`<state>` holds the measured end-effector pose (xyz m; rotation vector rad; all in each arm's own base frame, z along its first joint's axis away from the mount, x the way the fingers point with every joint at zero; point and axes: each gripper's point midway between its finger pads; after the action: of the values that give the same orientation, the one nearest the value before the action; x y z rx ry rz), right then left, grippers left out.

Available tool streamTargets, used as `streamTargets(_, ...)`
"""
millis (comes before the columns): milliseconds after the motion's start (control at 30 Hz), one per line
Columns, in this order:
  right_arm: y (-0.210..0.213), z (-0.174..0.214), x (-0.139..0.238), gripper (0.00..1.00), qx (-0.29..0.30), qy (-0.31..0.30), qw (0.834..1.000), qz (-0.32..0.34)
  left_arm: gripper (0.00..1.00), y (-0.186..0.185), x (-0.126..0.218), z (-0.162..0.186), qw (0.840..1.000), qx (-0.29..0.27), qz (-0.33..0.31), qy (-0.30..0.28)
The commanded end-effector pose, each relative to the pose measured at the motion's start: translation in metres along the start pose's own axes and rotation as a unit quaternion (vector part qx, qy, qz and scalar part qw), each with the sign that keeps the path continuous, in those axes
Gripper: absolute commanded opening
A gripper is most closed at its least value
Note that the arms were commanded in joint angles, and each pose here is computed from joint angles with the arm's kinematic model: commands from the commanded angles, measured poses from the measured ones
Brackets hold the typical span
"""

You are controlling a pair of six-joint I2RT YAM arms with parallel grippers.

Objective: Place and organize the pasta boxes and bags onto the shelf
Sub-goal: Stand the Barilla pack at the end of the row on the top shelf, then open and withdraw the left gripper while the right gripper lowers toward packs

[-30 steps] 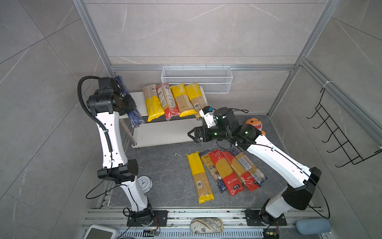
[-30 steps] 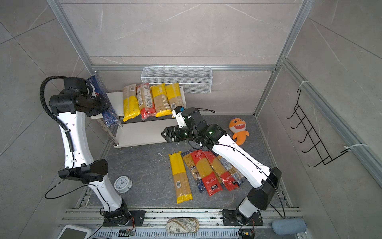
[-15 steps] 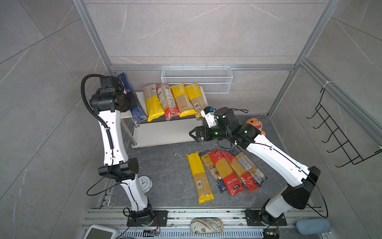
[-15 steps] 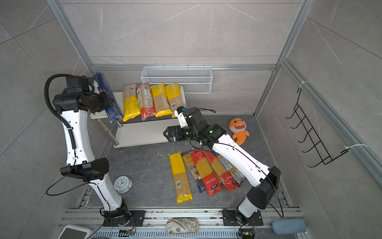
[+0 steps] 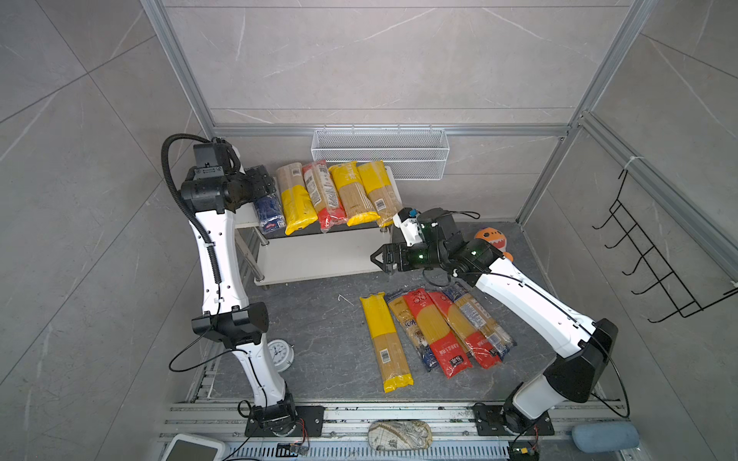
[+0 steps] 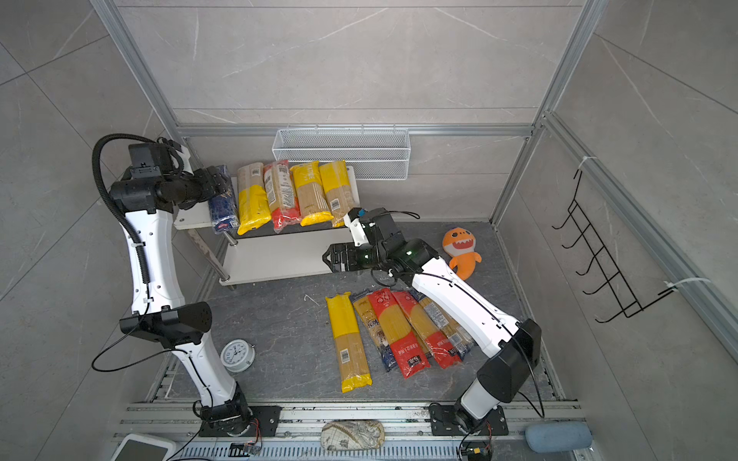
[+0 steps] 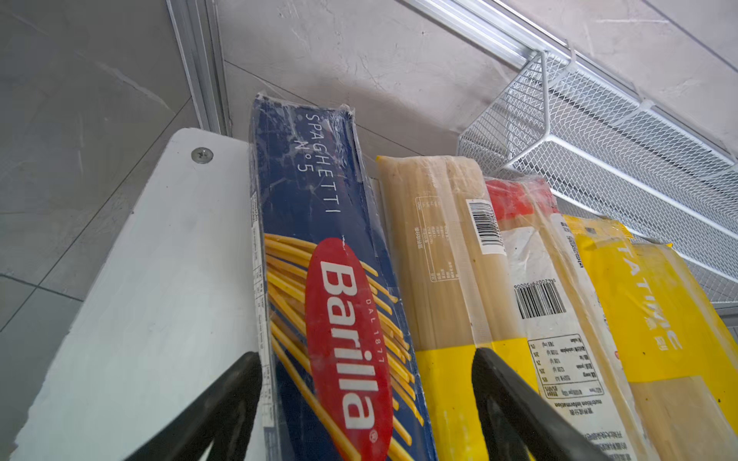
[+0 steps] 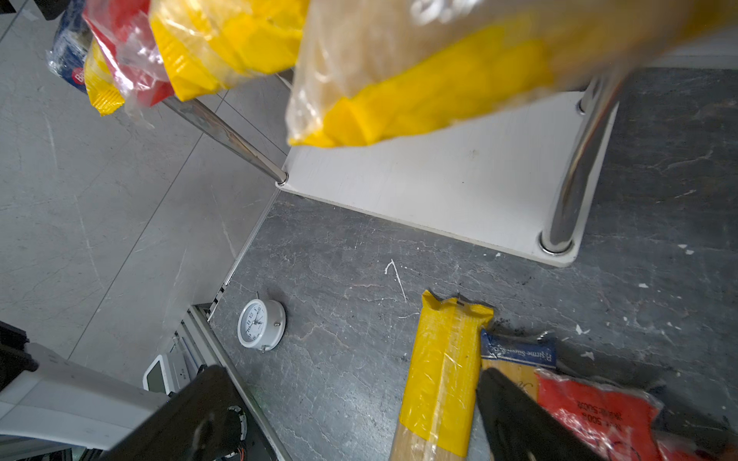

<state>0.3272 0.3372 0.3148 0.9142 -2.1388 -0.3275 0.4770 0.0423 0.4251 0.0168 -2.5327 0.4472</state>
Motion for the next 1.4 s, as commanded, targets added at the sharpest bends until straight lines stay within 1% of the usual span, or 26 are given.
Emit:
streamTargets(0,0.009,-0.004,0.015,1.0,-0.001,-0.015,1.0,-0.016,0.86,-0.014,0.043,-0.019,0.999,-0.013,0.014,-0.05)
streamTargets(133,0.011,-0.005,0.028,1.0,0.005,-0.024,1.0,-0.017,0.87,-0.023,0.076,-0.016,0.998,0.002,0.021,-0.065)
streamTargets(167,0.011,-0.004,0.031,1.0,0.006,-0.027,0.999,-0.016,0.88,-0.026,0.09,-0.015,0.997,0.007,0.023,-0.073)
streamTargets(200,0.011,-0.003,0.034,1.0,0.008,-0.029,0.999,-0.014,0.88,-0.024,0.092,-0.009,0.997,0.014,0.02,-0.067)
streamTargets(233,0.01,-0.002,0.039,1.0,0.008,-0.032,0.999,-0.013,0.88,-0.026,0.104,-0.006,0.997,0.02,0.021,-0.073)
streamTargets(300,0.009,0.002,0.044,1.0,0.009,-0.033,0.999,-0.012,0.89,-0.024,0.119,0.007,0.997,0.034,0.016,-0.07)
streamTargets(467,0.001,0.017,0.061,1.0,0.01,-0.034,0.999,0.003,0.92,-0.017,0.148,0.059,0.996,0.078,0.004,-0.048)
streamTargets(700,-0.014,0.049,0.083,1.0,0.008,-0.026,0.999,0.021,0.92,-0.017,0.162,0.155,0.992,0.118,0.028,0.023)
streamTargets(833,-0.023,0.069,0.094,1.0,-0.001,-0.022,0.999,0.029,0.92,-0.023,0.151,0.21,0.987,0.131,0.049,0.083)
streamTargets(1000,-0.037,0.095,0.102,1.0,-0.019,-0.017,0.999,0.041,0.92,-0.028,0.123,0.28,0.98,0.114,0.036,0.159)
streamTargets(1100,-0.044,0.114,0.101,1.0,-0.032,-0.003,0.999,0.043,0.92,-0.045,0.106,0.314,0.978,0.085,0.036,0.189)
streamTargets(1233,-0.053,0.139,0.098,1.0,-0.05,0.016,0.998,0.045,0.93,-0.079,0.083,0.356,0.973,0.025,0.034,0.228)
streamTargets(1367,-0.063,0.164,0.103,1.0,-0.068,0.026,0.996,0.051,0.93,-0.108,0.057,0.407,0.962,-0.011,0.034,0.272)
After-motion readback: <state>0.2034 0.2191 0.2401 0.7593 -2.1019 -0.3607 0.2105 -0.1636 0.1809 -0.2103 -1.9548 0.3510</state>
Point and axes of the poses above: each gripper's point midway between its finger pads, its own x axis back along the fingers, its own y axis along the line the jaws close on, z = x × y, and after that the axes turned 2 degrees about -x, right-handed
